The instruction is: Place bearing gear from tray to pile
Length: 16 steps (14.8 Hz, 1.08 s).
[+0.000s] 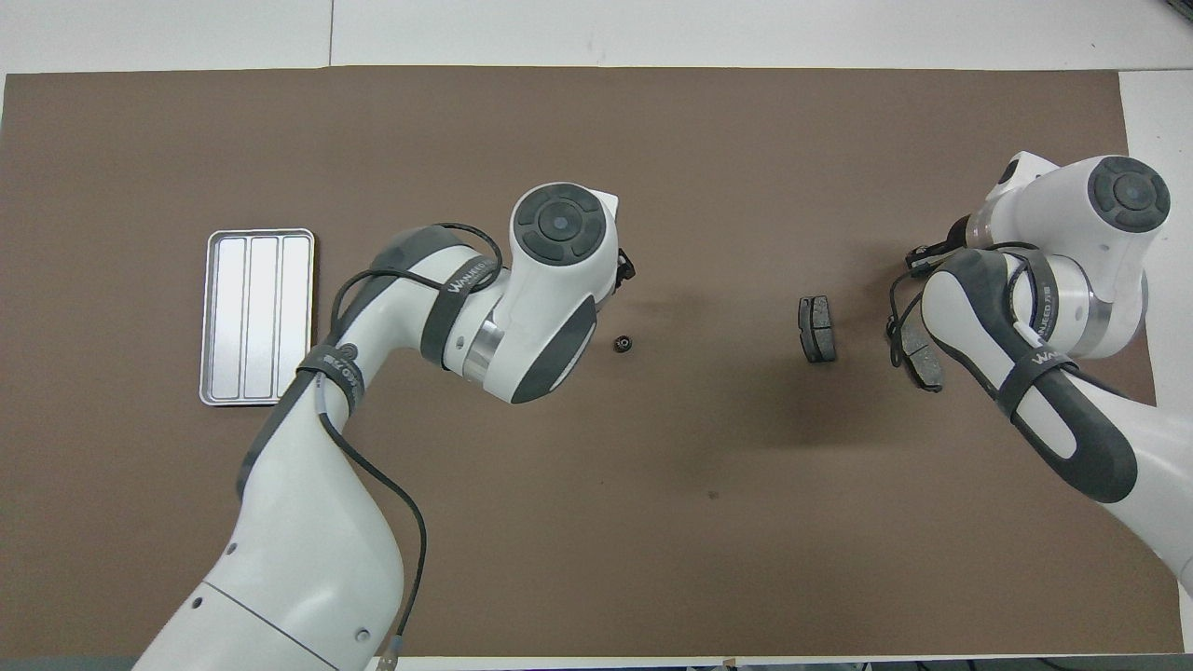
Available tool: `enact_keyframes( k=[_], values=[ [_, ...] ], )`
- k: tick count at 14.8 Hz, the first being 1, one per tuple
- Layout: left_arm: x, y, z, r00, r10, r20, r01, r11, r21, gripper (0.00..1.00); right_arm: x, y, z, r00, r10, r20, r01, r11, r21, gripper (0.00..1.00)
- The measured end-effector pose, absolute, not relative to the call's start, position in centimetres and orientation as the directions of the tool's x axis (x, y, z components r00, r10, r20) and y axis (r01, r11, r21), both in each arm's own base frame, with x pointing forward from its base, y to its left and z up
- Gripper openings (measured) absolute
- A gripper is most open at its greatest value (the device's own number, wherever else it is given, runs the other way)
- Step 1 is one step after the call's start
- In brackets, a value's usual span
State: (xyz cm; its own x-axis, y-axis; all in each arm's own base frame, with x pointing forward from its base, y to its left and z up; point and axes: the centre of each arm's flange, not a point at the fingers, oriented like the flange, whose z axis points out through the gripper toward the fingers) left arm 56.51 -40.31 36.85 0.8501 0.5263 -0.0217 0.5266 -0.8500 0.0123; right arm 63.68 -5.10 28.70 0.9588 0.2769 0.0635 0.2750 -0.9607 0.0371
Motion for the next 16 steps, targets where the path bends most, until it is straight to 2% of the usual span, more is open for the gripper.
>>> enact_keyframes(
  k=[1,2,6,7,8,12,16],
  values=[
    [57.5,-38.1,38.6,0.837,0.546,-0.022,0.547,-0.837,0.015,1.0,63.7,-5.1,28.7,0.959,0.277,0.064,0.275,-0.961,0.037,0.35],
    [58.6,-35.4,40.4,0.831,0.556,-0.024,0.556,-0.831,0.015,1.0,63.7,-5.0,28.7,0.96,0.273,0.064,0.271,-0.962,0.036,0.43],
    [60.9,-23.8,47.0,0.863,0.502,-0.061,0.503,-0.864,-0.012,1.0,63.8,-2.9,29.6,0.974,0.215,0.071,0.214,-0.977,0.028,0.81],
    [60.8,-21.1,48.5,0.877,0.475,-0.076,0.475,-0.88,-0.018,1.0,64.0,-1.9,30.3,0.977,0.194,0.084,0.193,-0.981,0.028,0.94],
    [60.7,-18.4,50.0,0.889,0.449,-0.092,0.449,-0.893,-0.023,1.0,64.2,-0.6,31.2,0.979,0.178,0.096,0.176,-0.984,0.027,1.0],
    [59.3,-9.1,54.4,0.925,0.354,-0.139,0.356,-0.934,-0.015,1.0,65.0,8.2,36.1,0.993,0.073,0.088,0.073,-0.997,0.005,1.0],
    [56.6,-4.5,56.3,0.938,0.314,-0.147,0.318,-0.948,0.007,1.0,62.9,21.0,39.4,0.997,-0.005,0.077,-0.005,-1.0,-0.002,1.0]
  ],
)
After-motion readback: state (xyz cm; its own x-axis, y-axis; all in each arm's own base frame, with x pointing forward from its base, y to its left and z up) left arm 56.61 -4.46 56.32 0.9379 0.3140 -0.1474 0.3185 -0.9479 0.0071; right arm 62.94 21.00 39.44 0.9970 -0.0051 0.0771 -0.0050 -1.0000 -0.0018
